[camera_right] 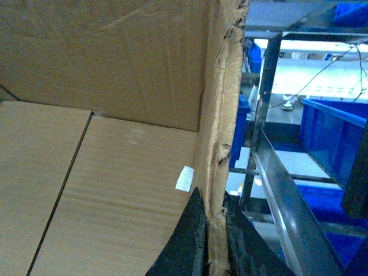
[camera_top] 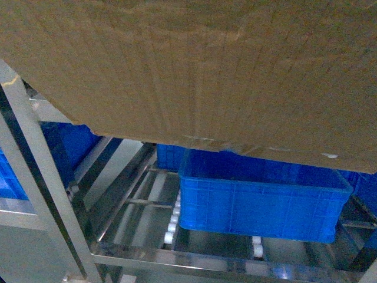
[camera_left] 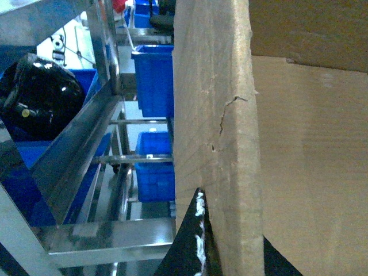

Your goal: Sort boxes to right shelf from conveyor

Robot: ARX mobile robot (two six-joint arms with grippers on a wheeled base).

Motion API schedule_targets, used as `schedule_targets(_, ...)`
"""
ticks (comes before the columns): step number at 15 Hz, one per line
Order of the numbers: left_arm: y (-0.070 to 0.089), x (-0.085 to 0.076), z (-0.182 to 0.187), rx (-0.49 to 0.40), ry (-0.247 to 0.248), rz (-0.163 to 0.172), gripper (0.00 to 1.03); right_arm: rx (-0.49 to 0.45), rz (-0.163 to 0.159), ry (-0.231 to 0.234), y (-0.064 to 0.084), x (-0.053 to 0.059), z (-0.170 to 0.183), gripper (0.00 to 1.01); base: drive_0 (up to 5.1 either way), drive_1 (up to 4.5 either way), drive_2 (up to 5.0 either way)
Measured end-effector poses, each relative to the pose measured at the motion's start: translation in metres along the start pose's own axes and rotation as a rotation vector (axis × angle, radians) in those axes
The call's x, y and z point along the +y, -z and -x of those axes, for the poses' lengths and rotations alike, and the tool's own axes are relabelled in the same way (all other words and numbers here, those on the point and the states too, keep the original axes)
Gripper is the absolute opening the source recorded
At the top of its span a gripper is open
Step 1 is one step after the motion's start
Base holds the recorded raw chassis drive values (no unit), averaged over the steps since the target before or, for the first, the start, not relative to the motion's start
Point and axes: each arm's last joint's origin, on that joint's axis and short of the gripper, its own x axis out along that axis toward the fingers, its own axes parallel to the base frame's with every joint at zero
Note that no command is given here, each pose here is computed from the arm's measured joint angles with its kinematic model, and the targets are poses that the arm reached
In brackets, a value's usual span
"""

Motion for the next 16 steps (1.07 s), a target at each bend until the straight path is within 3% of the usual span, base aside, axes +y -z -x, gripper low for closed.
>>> schedule_targets(2,-0.004,0.002,-0.001,0.048,0.001,0.028,0.04,0.040,0.001,-0.012,-0.001,0.002,-0.008,0.03,0.0,0.00,0.0)
schedule_targets(5,-0.021,0.004,-0.007,0.080,-0.020,0.101,0.04,0.000,0.008,-0.036,-0.023,0.012,-0.032,0.03,0.0,0.00,0.0)
schedule_targets(8,-0.035,0.005,-0.023,0.164,0.026,0.127,0.03,0.025,0.012,-0.024,-0.035,0.016,-0.054,0.03,0.0,0.00,0.0)
schedule_targets(11,-0.036,0.006,-0.053,0.228,0.059,0.124,0.03,0.082,0.006,-0.003,-0.028,0.016,-0.071,0.03,0.0,0.00,0.0)
schedule_targets(16,-0.037,0.004,-0.055,0.226,0.073,0.106,0.03,0.080,0.006,0.013,-0.029,0.012,-0.072,0.03,0.0,0.87,-0.9)
